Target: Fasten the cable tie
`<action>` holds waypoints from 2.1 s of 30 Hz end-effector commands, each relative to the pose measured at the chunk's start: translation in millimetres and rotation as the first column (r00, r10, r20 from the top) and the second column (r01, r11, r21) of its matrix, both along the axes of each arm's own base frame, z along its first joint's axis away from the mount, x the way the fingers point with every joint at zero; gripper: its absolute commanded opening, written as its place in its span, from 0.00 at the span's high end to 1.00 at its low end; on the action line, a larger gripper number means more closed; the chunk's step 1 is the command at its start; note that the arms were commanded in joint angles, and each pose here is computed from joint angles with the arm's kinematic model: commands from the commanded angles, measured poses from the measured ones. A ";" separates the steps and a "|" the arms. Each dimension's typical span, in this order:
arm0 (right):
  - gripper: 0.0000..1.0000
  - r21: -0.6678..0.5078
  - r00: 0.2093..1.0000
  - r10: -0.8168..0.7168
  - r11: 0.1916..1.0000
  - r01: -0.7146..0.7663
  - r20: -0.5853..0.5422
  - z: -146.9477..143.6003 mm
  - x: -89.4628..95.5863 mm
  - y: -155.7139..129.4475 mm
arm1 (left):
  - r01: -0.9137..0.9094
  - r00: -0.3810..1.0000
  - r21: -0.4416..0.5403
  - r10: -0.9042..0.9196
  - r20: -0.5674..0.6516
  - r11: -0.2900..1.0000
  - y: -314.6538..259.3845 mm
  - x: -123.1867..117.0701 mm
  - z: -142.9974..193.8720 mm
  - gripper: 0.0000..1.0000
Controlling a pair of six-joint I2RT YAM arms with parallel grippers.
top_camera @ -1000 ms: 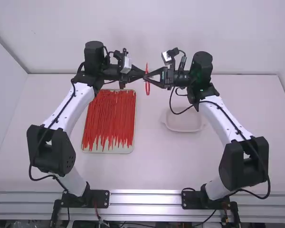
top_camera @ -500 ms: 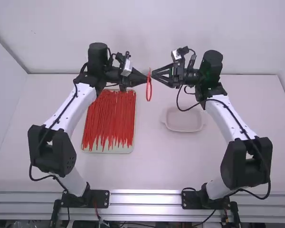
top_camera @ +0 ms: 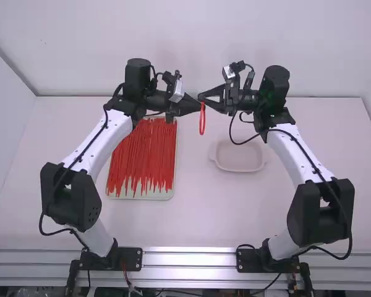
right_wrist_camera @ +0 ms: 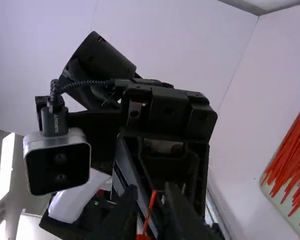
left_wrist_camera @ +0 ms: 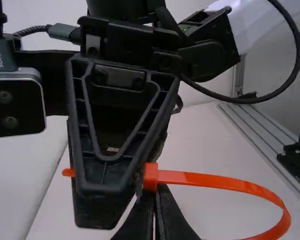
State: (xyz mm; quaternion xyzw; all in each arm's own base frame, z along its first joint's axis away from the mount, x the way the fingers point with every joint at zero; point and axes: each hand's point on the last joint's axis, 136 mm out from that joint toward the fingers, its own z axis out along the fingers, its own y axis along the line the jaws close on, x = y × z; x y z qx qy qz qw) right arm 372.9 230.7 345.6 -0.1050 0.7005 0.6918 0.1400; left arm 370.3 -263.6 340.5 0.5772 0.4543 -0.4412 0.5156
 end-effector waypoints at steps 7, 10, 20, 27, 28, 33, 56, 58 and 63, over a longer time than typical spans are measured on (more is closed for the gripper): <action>1.00 0.004 0.999 0.025 1.000 -0.025 0.022 8.7 -4.4 1.1 | -0.089 0.996 0.035 0.089 0.004 0.995 4.5 11.3 -1.1 0.98; 1.00 0.004 0.999 0.024 1.000 -0.024 0.026 9.0 -4.3 1.1 | -0.103 0.995 0.047 0.103 -0.008 0.994 3.5 12.6 -4.1 0.98; 1.00 0.007 0.998 0.028 1.000 -0.028 0.051 11.6 -5.0 1.1 | -0.147 0.986 0.094 0.153 -0.063 0.985 4.2 17.3 -24.7 0.98; 1.00 0.006 0.998 0.024 1.000 -0.024 0.064 11.1 -4.3 1.1 | -0.141 0.976 0.131 0.160 -0.146 0.981 5.7 11.4 -55.1 0.98; 1.00 0.006 0.998 0.024 1.000 -0.024 0.064 11.2 -4.3 1.1 | -0.139 0.975 0.135 0.160 -0.156 0.981 5.9 10.4 -58.7 0.98; 1.00 0.007 0.997 0.023 1.000 -0.024 0.068 11.6 -4.3 1.1 | -0.127 0.961 0.162 0.162 -0.225 0.979 7.8 2.6 -85.2 0.98; 1.00 0.038 0.993 0.002 0.999 -0.007 0.121 30.5 -1.9 -6.2 | -0.040 0.840 0.212 0.148 -0.522 0.976 15.7 -45.9 -167.5 0.98; 1.00 0.038 0.993 0.000 0.999 -0.004 0.120 30.4 -1.4 -6.9 | -0.029 0.841 0.188 0.125 -0.527 0.982 14.4 -46.4 -161.8 0.98; 0.93 0.038 0.992 0.000 0.999 -0.005 0.124 30.4 -1.5 -6.9 | -0.045 0.828 0.147 0.119 -0.548 0.988 11.0 -35.8 -146.1 0.98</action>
